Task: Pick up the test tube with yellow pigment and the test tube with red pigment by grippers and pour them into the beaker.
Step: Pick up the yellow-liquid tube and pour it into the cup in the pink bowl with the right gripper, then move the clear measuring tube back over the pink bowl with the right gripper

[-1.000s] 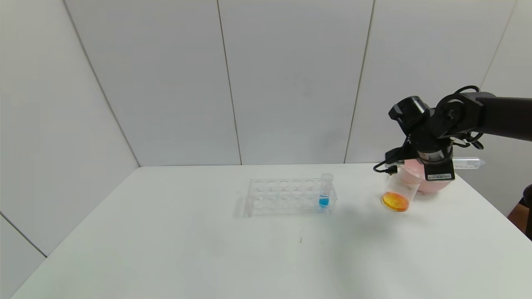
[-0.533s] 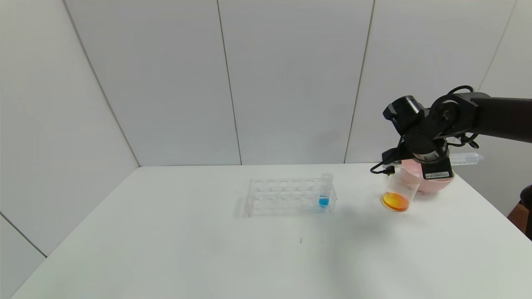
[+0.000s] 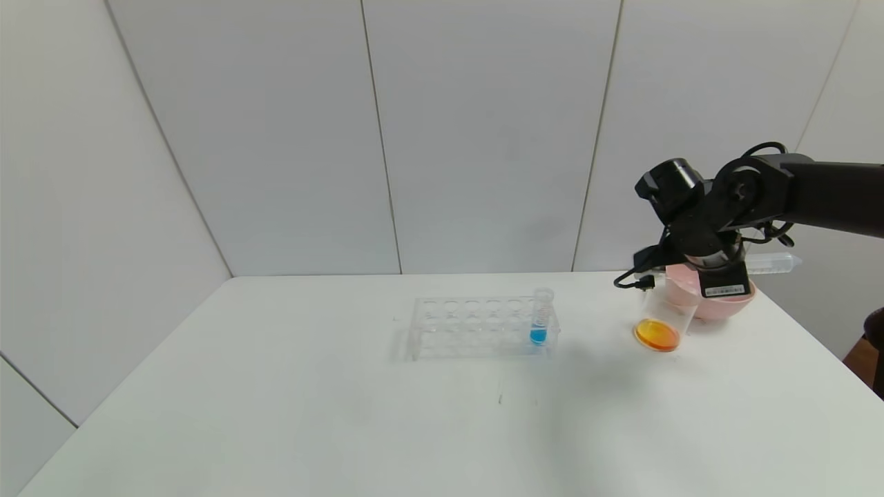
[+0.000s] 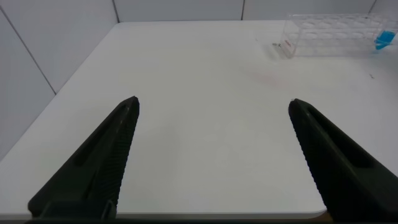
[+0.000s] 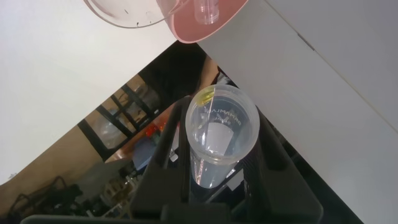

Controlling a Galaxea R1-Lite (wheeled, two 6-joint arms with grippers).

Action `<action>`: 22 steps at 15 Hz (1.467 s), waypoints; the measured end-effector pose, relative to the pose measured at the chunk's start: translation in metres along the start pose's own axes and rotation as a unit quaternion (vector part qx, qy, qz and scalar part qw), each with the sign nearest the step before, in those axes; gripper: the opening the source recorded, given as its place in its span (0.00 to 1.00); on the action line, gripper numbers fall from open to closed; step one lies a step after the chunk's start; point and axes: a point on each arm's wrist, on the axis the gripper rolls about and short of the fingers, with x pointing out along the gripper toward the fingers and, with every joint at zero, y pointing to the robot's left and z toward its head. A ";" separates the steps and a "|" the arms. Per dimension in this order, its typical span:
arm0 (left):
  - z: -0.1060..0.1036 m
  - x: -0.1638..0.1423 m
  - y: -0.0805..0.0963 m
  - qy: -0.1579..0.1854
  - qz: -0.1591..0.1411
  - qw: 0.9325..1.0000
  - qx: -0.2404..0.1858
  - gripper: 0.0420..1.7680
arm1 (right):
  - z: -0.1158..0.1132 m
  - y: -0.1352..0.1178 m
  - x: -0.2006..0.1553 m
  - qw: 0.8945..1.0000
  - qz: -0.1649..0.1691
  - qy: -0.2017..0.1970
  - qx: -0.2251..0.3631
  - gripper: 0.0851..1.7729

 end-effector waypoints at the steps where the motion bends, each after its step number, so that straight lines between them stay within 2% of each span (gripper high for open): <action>1: 0.000 0.000 0.000 0.000 0.000 1.000 0.000 0.97 | 0.000 0.000 0.000 1.000 -0.001 0.000 0.002 0.27; 4: 0.000 0.000 0.000 0.000 0.000 1.000 0.000 0.97 | -0.002 -0.004 0.000 0.999 0.003 -0.031 0.018 0.27; 6: 0.000 0.000 0.000 0.000 0.000 1.000 0.000 0.97 | -0.010 -0.007 0.000 0.994 0.025 -0.093 0.044 0.27; 9: 0.000 0.000 0.000 0.000 0.000 1.000 0.000 0.97 | -0.032 -0.012 -0.001 0.976 0.066 -0.171 0.120 0.27; 11: 0.000 0.000 0.000 0.000 0.000 1.000 0.000 0.97 | -0.049 -0.014 -0.001 0.954 0.101 -0.231 0.162 0.27; 12: 0.000 0.000 0.000 0.000 0.000 1.000 0.000 0.97 | -0.058 -0.015 -0.001 0.936 0.124 -0.271 0.189 0.27; 14: 0.000 0.000 0.000 0.000 0.000 1.000 0.000 0.97 | -0.079 -0.016 -0.002 0.892 0.169 -0.336 0.249 0.27; 18: 0.000 0.000 0.000 0.000 0.000 1.000 0.000 0.97 | -0.124 -0.022 -0.006 0.796 0.232 -0.381 0.410 0.27; 20: 0.000 0.000 0.000 0.000 0.000 1.000 0.000 0.97 | -0.134 -0.027 -0.007 0.752 0.234 -0.387 0.480 0.27; 22: 0.000 0.000 0.000 0.000 0.000 1.000 0.000 0.97 | -0.137 -0.033 -0.007 0.706 0.211 -0.405 0.542 0.27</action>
